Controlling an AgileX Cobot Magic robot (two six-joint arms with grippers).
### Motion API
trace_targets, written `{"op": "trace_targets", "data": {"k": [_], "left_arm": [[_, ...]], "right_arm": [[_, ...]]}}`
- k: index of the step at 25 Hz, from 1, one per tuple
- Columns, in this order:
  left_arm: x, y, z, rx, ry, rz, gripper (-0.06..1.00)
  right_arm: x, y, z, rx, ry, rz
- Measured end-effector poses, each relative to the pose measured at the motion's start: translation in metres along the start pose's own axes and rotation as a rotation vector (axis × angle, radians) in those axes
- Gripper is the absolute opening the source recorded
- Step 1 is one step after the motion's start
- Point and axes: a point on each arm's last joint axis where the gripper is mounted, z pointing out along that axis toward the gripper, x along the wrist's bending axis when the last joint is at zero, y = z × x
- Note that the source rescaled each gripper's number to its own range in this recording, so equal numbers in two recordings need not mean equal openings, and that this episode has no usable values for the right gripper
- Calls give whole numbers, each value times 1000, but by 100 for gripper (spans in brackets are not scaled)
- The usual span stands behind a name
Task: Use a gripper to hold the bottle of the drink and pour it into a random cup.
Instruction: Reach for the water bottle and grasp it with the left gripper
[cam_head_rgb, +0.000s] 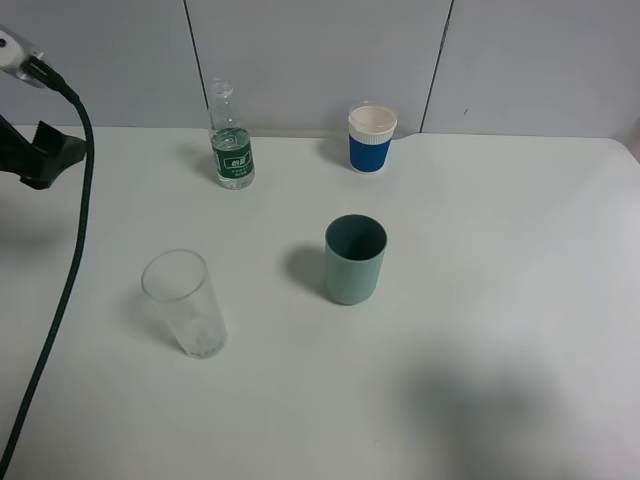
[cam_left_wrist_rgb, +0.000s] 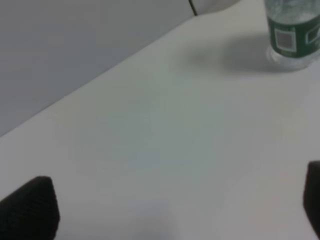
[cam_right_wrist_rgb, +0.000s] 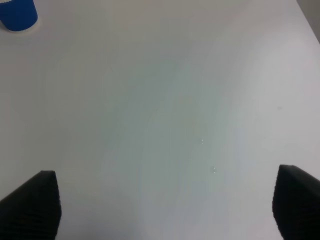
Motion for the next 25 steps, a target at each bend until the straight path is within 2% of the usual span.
{"op": "trace_targets", "data": {"k": [5,11,21,25], "left_arm": [[-6,-2,24,-36,-36,-9,100],[-17,3,44,-173,-134,-42,100],[-15,-9,70,-292,-252,-77,100],[-16,-18,81,-360,-325,-85,100]], "right_arm": [[0,0,0,0,0,0],[0,0,0,0,0,0],[0,0,0,0,0,0],[0,0,0,0,0,0]]}}
